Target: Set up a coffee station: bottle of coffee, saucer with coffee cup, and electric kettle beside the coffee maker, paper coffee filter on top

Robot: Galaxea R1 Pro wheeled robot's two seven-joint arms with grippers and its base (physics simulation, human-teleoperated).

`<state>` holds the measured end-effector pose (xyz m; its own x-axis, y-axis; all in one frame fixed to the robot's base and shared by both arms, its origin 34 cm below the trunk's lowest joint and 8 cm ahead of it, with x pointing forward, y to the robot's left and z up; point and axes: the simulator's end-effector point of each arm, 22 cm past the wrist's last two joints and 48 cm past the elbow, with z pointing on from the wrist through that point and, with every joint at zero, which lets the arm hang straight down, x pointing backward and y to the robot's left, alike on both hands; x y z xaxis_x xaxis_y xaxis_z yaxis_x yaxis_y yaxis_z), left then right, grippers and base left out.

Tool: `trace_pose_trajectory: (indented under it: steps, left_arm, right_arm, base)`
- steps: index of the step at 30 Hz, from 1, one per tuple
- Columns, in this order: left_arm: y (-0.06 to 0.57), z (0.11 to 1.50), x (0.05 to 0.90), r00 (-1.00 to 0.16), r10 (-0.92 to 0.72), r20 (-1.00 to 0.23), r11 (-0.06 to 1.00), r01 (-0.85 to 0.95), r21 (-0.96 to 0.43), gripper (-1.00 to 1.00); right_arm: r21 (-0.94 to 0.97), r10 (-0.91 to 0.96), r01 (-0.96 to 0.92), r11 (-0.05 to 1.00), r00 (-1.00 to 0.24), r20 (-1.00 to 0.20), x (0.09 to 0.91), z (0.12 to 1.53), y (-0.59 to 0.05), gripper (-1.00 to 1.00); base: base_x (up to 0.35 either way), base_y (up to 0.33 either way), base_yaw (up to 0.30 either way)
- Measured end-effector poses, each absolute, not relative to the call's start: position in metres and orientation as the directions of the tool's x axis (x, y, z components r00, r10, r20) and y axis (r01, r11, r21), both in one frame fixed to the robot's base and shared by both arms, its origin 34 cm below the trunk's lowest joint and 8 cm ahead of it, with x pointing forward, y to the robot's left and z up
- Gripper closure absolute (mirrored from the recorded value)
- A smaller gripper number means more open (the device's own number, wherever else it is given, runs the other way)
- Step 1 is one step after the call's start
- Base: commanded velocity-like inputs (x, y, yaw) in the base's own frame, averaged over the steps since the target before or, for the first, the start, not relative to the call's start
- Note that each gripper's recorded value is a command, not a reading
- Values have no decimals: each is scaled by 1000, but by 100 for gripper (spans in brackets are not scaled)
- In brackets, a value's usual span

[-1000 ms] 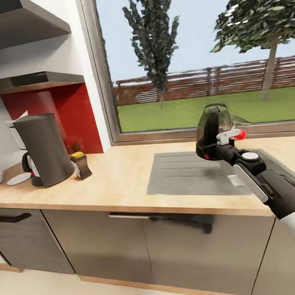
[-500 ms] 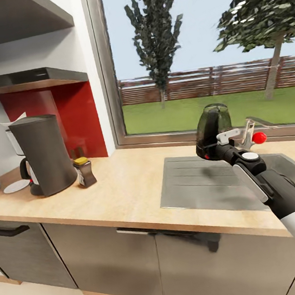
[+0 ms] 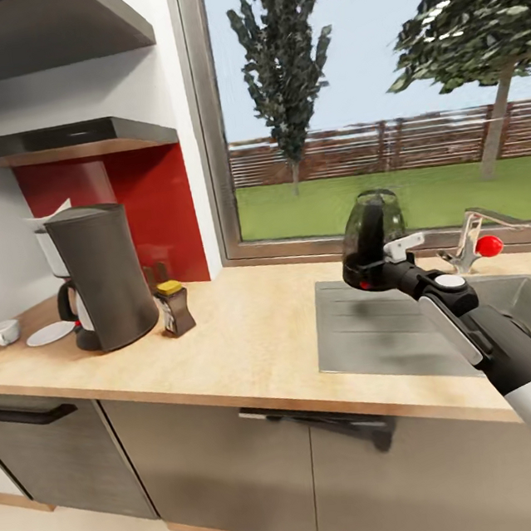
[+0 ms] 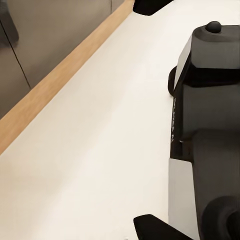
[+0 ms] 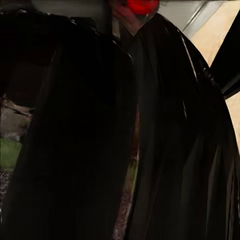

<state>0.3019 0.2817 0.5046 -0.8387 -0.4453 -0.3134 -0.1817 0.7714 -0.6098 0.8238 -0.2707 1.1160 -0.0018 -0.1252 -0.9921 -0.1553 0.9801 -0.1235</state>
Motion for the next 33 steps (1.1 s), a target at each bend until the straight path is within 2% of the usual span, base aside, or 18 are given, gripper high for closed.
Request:
trace_pose_trajectory:
  steps: [10,12,19,30,33]
  left_arm:
    - [282,505,302,-839,-445,-313,771,-182,-610,-100]
    - [282,505,302,-839,-445,-313,771,-182,-610,-100]
    - [282,505,302,-839,-445,-314,772,-181,-610,-100]
    - [283,505,302,-838,-445,-314,772,-181,-610,-100]
    - [283,505,301,-839,-444,-314,772,-181,-610,-100]
  right_arm:
    - [-119,-125,-289,950,0,-992,817,1113,-240,100]
    - [-112,-122,-385,916,-1,-993,809,1110,-219,100]
    - [-124,-145,-550,826,5,-989,789,1104,-184,100]
    - [-160,-187,-576,802,12,-982,786,1099,-179,100]
    - [-165,-191,-573,803,14,-981,786,1099,-180,100]
  base:
    - [0,2,221]
    - [0,0,87]
    - [0,0,15]
    - [0,3,0]
    - [0,192,29]
